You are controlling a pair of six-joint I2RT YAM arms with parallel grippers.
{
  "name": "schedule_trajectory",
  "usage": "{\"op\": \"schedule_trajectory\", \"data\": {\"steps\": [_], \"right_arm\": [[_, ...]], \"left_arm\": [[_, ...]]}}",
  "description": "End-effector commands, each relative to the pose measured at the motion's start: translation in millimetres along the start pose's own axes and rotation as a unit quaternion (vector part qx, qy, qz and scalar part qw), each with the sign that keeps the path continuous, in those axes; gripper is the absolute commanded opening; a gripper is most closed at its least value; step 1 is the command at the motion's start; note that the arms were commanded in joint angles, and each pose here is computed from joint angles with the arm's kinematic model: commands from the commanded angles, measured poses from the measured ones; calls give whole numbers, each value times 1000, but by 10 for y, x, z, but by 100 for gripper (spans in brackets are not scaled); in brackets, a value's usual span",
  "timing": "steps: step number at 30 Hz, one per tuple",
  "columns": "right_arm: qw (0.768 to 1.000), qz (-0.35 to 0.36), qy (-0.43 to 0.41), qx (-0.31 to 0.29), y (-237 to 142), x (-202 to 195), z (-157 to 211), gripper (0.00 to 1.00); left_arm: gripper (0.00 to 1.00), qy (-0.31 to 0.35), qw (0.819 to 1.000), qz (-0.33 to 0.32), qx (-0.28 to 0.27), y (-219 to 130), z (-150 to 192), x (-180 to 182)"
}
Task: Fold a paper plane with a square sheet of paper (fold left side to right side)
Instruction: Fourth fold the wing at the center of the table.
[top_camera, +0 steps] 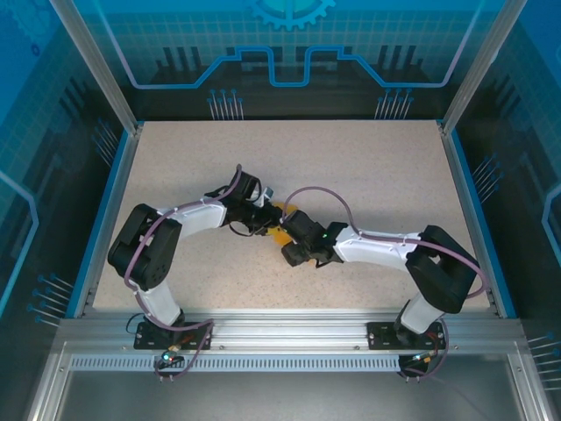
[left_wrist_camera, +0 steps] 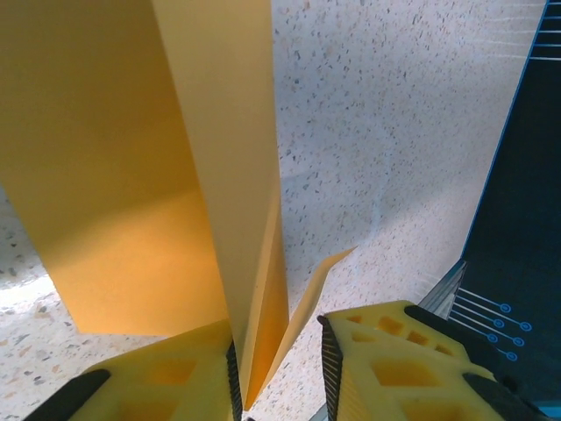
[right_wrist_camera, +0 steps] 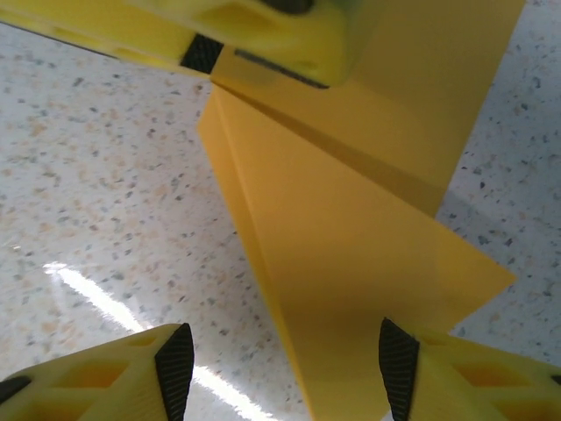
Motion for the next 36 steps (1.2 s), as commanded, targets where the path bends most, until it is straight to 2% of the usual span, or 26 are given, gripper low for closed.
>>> {"op": "schedule_trajectory", "data": {"steps": [1,11,17,25,32,36], "right_arm": [[1000,19,-15,-14,27,31,-74,59],[999,35,1,3,179,-31,13,47],[999,34,3,11,216,-39,40,34],[999,1,11,34,253,7,115,15],[998,-35,27,51,257,57,150,10],[995,-73,43,61,228,122,135,9]], "left_arm": [[31,-1,1000,9,2,-42,-34,-121],[28,0,1000,6,1,-40,-42,-126],[30,4,1000,-4,0,-72,-35,-111],[48,20,1000,-19,-11,-222,-29,-136],[60,11,999,-24,-38,-460,-43,-45],[62,2,998,-34,-51,-577,-27,47]]}}
Point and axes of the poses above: each hand's point on the last joint's axis, 136 mm out from that joint toward the fingers, its own y axis out along the fingers, its own x axis along the line the jaws close on, z = x × y, the point moved 2 cm from there along -y, back along the fingers, and after that the axes turned 15 degrees about y, right-handed, at the moved point
